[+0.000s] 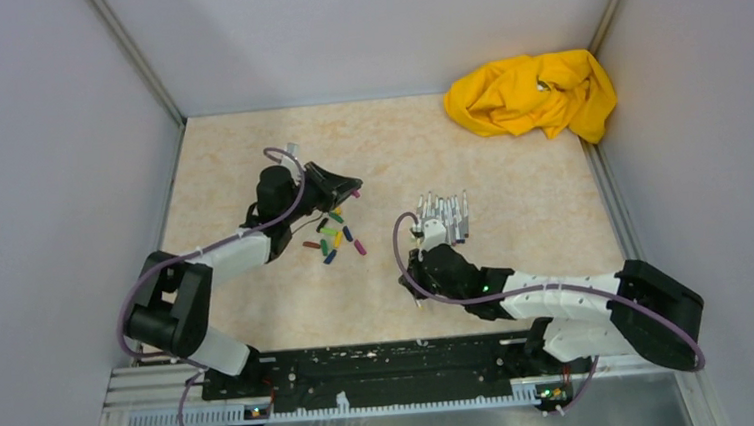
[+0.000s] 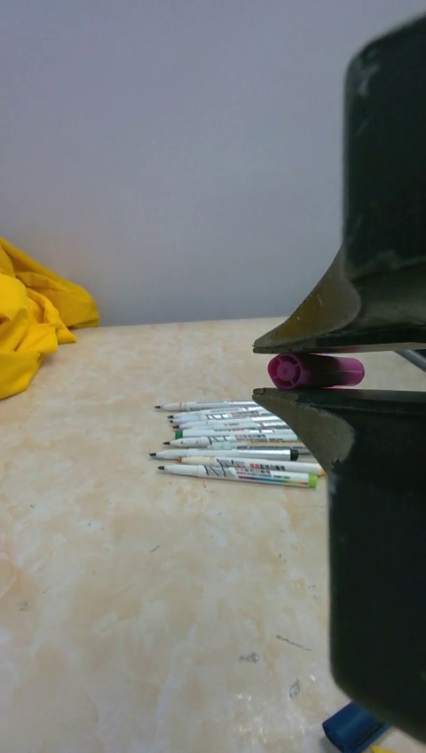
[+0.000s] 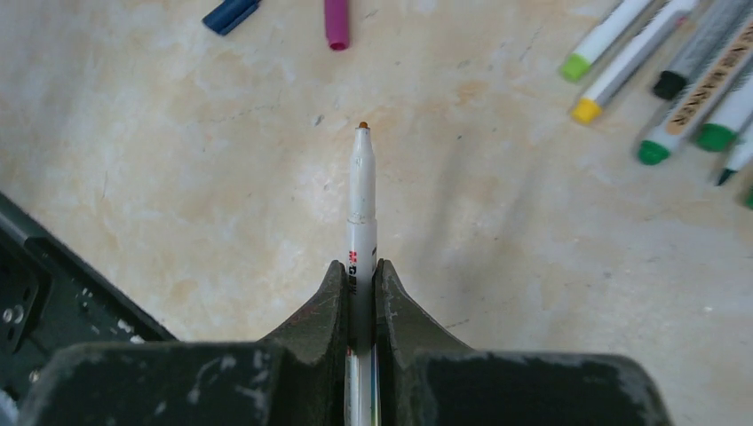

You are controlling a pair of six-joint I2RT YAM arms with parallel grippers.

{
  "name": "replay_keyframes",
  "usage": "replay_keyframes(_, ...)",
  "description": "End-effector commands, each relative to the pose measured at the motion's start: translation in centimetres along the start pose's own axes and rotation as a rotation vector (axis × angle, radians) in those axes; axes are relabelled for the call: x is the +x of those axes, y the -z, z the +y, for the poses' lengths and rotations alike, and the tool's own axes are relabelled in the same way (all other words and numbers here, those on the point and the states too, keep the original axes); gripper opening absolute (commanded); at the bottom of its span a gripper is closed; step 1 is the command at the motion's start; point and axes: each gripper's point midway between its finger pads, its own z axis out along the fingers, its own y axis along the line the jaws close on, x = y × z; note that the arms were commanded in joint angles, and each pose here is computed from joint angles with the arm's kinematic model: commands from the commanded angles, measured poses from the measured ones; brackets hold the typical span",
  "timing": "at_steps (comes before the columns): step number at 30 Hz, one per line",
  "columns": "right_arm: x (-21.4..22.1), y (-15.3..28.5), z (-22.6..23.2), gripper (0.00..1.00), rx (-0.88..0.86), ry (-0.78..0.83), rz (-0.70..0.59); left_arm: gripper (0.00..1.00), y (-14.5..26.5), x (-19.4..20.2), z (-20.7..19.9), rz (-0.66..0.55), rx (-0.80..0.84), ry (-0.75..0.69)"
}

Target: Open the pen caps

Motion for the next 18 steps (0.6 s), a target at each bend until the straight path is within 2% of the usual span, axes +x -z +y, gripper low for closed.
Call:
replay_keyframes(1,-5.7,1.3,-0.4,0.0,0.111,-0.011,-0.168,0.0,-0.3,0.2,1.4,0.042,-0.112,-0.136)
replay_keyframes(8,-9.5,1.2,-5.8,0.0,0.353,-0.043,-0.218,0.1,0.3,-0.7,6.5,0.041,-0.416,-0.336)
replay_keyframes(12,-11.4,0.3,-8.2,0.0,0.436,-0.059,-0.232,0.14,-0.6,-0.3,7.6,0.081,-0.472,-0.406)
replay_keyframes(18,-13.6,-1.4,-11.3,0.0,0.546,-0.066,-0.201,0.16,-2.4,1.2,9.6,0.168,-0.572,-0.488)
